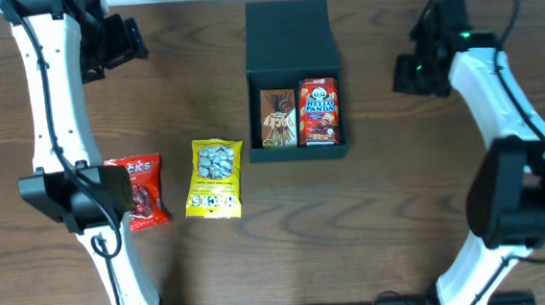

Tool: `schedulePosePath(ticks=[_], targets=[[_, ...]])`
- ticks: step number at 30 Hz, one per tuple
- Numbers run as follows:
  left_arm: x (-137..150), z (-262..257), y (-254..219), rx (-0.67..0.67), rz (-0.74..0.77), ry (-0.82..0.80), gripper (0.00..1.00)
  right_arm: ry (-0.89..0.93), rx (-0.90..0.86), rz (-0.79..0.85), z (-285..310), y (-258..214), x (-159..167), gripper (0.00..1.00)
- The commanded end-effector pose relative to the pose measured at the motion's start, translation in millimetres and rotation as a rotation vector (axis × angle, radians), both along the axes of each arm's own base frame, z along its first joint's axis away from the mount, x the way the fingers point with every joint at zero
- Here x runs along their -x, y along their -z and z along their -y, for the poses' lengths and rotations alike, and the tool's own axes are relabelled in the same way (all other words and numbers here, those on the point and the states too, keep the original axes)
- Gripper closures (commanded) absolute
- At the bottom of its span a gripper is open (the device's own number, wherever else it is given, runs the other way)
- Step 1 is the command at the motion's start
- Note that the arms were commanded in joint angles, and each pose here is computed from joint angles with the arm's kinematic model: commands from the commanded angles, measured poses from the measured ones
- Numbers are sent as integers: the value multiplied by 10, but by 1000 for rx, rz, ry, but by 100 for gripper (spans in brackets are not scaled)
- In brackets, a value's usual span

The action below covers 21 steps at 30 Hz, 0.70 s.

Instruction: Pack container

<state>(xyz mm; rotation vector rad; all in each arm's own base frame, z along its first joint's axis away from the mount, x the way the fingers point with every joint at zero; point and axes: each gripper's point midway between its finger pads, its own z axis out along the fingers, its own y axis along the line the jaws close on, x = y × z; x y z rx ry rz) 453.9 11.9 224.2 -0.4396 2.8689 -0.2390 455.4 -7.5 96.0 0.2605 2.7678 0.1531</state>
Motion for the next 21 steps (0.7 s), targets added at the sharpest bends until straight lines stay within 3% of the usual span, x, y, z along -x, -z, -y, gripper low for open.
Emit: schedulePosePath(ticks=[1,4,8,16,21], targets=[[277,32,-535,-37,99,45,14,3,87,139,215,-594,-76,98],[496,5,-748,-59,122,41,14,13,100,183,304,-771,-66,98],[669,-33,-667,-88,93,34,16,32,104,195,400,-834,-44,99],[1104,-73,-115,-135,7,31,10,24,112,184,437,-822,-17,99],[1171,112,435,-126,-61,104,10,23,111,175,434,-809,3,98]])
